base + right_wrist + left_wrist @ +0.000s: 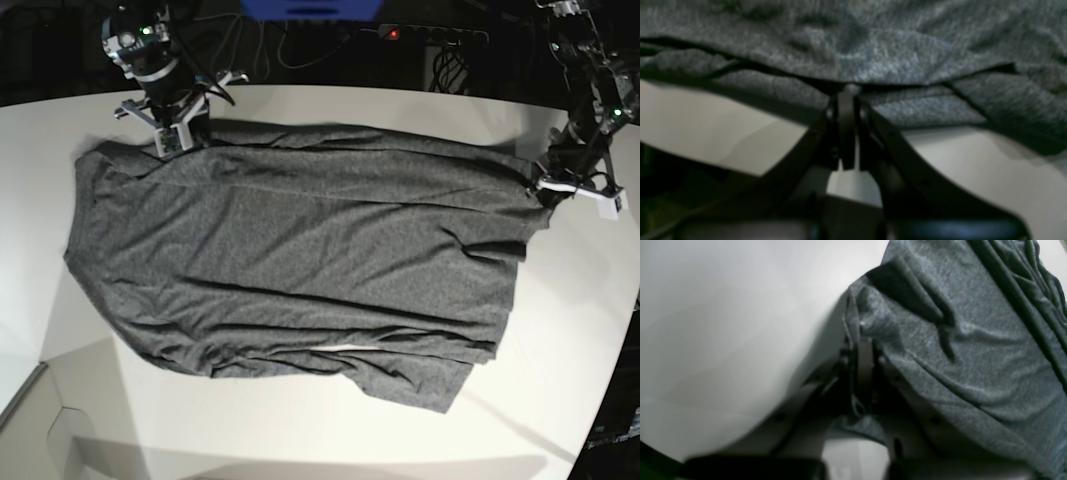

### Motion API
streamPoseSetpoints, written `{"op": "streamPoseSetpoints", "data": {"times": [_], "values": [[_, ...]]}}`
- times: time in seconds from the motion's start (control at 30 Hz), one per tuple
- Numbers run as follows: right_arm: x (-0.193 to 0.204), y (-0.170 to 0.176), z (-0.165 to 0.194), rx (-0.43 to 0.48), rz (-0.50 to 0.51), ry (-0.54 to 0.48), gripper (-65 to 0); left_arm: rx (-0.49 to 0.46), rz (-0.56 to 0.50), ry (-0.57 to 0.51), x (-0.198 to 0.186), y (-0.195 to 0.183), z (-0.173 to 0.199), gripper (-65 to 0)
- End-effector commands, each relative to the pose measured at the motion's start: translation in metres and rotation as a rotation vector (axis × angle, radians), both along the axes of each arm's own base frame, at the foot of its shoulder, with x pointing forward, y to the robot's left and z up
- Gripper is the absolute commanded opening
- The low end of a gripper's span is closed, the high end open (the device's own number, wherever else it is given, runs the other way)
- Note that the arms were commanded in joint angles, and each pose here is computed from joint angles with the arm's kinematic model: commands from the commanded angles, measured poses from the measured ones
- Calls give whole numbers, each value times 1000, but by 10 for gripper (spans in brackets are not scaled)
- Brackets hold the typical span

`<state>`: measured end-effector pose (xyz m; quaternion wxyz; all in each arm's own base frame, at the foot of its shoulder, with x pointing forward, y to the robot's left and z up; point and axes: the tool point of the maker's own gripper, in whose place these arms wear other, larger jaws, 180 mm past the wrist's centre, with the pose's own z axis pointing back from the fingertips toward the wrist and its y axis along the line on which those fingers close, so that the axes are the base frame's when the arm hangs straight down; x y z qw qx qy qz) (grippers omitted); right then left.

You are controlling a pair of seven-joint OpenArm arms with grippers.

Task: Layout the t-shirt on the table in an organized manner, then fold the t-shirt properly
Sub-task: 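Hold the shirt edge with both grippers and tug it taut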

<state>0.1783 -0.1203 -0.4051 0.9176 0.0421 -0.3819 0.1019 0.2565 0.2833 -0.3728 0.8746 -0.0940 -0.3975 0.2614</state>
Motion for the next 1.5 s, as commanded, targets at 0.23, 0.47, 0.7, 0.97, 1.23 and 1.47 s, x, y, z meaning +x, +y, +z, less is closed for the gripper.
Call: {"op": "streamPoseSetpoints", "data": {"times": [0.23,0.47,0.7,0.97,1.23,1.47], "values": [[-6,-1,5,16,-9,-34,-650,19,-1,-48,8,4,14,-650],[-16,1,-14,24,-9,21,-650,23,-4,-56,9,4,17,-650],[-22,1,-4,17,4,9,-635,23,-4,-53,8,4,16,-650],[-19,-2,6,8,1,-17,-409,22,-7,-53,9,3,16,-650],[-2,-1,11,4,3,-45,-377,22,-6,-52,8,3,16,-650],[17,-3,2,-14,3,0,-379,21,-4,-52,7,3,16,-650]]}}
